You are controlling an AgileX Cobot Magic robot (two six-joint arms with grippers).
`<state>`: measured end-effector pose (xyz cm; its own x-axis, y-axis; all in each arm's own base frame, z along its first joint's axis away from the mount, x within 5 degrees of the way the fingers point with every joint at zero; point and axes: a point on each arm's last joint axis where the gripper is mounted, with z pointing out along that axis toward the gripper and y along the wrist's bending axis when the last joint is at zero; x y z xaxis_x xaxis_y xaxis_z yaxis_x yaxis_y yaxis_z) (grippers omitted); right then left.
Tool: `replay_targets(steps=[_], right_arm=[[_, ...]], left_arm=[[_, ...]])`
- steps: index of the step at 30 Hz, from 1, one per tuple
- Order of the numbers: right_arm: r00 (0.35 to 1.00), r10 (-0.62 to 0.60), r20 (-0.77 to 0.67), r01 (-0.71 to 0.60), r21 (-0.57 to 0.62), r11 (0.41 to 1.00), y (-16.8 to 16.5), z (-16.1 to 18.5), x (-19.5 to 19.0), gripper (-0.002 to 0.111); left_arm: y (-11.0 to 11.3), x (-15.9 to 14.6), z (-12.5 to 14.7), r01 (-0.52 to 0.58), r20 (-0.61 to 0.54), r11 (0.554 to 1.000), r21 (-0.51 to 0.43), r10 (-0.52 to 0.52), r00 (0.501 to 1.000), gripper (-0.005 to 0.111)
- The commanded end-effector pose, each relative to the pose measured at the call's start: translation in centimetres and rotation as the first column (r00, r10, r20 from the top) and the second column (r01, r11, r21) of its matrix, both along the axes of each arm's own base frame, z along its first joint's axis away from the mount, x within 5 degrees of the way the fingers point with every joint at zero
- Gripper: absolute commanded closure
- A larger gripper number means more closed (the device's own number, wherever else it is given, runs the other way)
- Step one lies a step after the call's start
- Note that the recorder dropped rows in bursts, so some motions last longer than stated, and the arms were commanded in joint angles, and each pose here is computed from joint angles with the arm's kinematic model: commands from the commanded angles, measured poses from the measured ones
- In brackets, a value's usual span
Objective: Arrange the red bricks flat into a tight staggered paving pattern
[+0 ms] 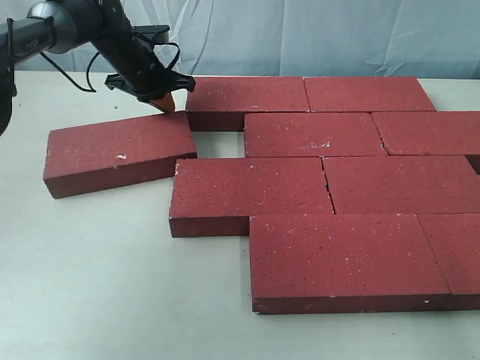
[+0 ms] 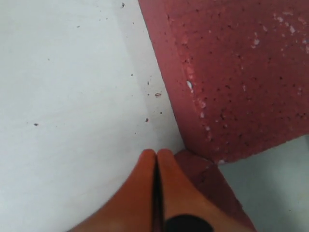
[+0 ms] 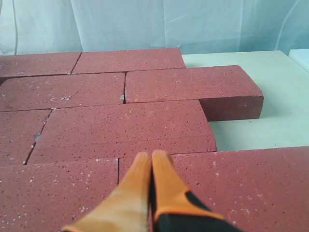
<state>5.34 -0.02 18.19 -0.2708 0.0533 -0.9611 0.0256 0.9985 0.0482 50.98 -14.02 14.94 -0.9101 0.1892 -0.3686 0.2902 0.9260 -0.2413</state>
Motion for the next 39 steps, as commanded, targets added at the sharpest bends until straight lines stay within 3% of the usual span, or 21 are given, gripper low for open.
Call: replay_targets(steps=[1,4,11,16,27,32,35,39], right_arm=[[1.0,0.006,0.011,-0.006,-0.006,1.0,0.0,0.0,0.0,0.109],[1.0,0.006,0.011,-0.006,-0.004,1.0,0.0,0.0,0.0,0.109],[1.0,0.006,0.011,-0.006,-0.004,1.0,0.0,0.0,0.0,0.109],[1.0,0.006,0.011,-0.006,-0.004,1.0,0.0,0.0,0.0,0.109],[1.0,0.006,0.011,-0.006,-0.004,1.0,0.0,0.0,0.0,0.109],[1.0,0.006,0.011,-0.006,-0.004,1.0,0.0,0.0,0.0,0.109],[1.0,0.006,0.011,-0.006,-0.004,1.0,0.0,0.0,0.0,0.109],[1.0,0.006,0.011,-0.006,-0.004,1.0,0.0,0.0,0.0,0.109]], left_arm=[[-0.2,0.0,0.0,0.004,0.007,1.0,-0.006,-0.004,1.0,0.107],[-0.5,0.2,0.2,0.002,0.033,1.0,-0.029,-0.001,0.999,0.107],[-0.6,0.2,0.2,0.107,0.076,0.994,0.004,-0.107,0.991,0.107],[-0.6,0.2,0.4,0.11,0.081,0.994,0.003,-0.11,0.991,0.107],[-0.3,-0.2,5.6,0.102,0.184,0.995,0.011,-0.102,0.978,0.107],[0.8,-1.1,7.1,0.034,0.128,0.995,0.095,-0.046,0.991,0.107],[1.5,-2.0,7.9,0.053,0.066,0.984,0.17,-0.065,0.996,0.107],[1.8,-3.1,9.3,0.079,0.014,0.978,0.193,-0.083,0.996,0.107]])
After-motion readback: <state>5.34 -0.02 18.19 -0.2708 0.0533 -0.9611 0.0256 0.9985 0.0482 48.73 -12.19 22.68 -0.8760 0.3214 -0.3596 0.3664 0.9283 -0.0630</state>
